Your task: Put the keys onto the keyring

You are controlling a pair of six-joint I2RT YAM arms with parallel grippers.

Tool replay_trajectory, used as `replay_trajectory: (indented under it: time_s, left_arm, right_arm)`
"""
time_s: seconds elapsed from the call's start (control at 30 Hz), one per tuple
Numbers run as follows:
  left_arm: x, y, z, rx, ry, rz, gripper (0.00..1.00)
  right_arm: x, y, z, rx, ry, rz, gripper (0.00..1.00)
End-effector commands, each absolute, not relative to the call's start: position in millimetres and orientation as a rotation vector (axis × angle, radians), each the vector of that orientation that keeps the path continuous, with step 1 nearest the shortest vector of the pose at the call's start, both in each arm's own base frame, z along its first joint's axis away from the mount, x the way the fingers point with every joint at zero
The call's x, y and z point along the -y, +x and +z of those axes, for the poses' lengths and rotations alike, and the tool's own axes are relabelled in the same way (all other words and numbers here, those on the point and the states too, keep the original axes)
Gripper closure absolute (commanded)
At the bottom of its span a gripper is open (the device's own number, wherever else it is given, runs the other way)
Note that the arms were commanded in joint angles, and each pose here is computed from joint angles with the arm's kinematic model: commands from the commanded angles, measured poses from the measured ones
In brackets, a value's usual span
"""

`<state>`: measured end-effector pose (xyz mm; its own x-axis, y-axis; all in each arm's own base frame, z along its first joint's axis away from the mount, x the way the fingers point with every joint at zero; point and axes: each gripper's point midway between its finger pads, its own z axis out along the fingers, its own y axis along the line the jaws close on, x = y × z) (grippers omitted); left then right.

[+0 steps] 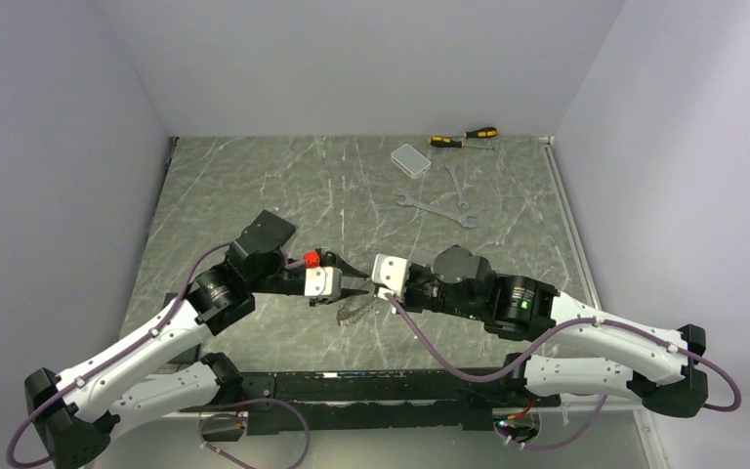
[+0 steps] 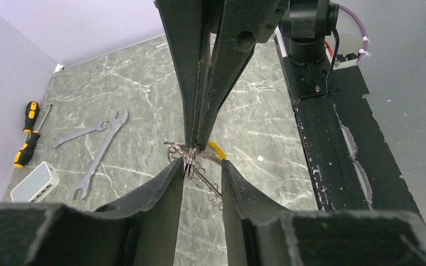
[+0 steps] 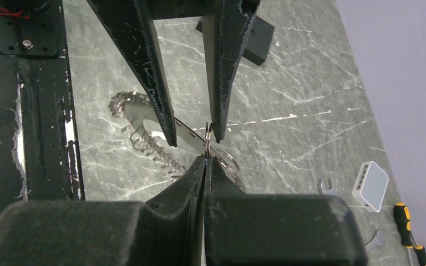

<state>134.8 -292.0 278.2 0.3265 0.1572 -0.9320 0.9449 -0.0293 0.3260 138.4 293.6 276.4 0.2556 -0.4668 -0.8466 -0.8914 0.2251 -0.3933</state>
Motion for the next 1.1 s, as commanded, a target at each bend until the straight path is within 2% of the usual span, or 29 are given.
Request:
replay_trajectory:
  time_s: [0.0, 0.27, 0.5, 0.77, 0.87, 0.93, 1.07]
  left_arm:
    - [296.5, 130.4, 303.0, -0.958, 1.483, -0.880, 0.66]
    - [298.5, 130.6, 304.0, -0.949, 1.481, -0.888, 0.72]
    - [300.1, 129.8, 307.5, -0.937, 1.482, -0.897, 0.81]
    - [301.2, 129.4, 308.8, -0.932, 1.486, -0.903, 0.82]
    - [301.0, 128.6, 309.0, -0.930, 1.491, -0.902, 0.90]
    - [301.1, 128.3, 307.9, -0.931, 1.497, -0.902, 1.00]
    - [302.3, 122.4, 308.5, -0.902, 1.513, -0.933, 1.00]
  right_arm:
    - [-296.0, 136.0, 304.5, -1.313, -1.354, 0.523, 1.00]
    - [-298.6, 135.8, 299.9, -1.316, -1.357, 0.530, 1.00]
    - [-298.5, 135.7, 300.0, -1.316, -1.359, 0.529, 1.00]
    - [-298.8, 135.2, 299.1, -1.317, -1.363, 0.531, 1.00]
    - [-298.2, 134.8, 301.0, -1.311, -1.357, 0.535, 1.00]
    - [-297.5, 134.1, 302.9, -1.306, -1.351, 0.540, 1.00]
    - [-296.2, 133.0, 306.2, -1.294, -1.322, 0.558, 1.00]
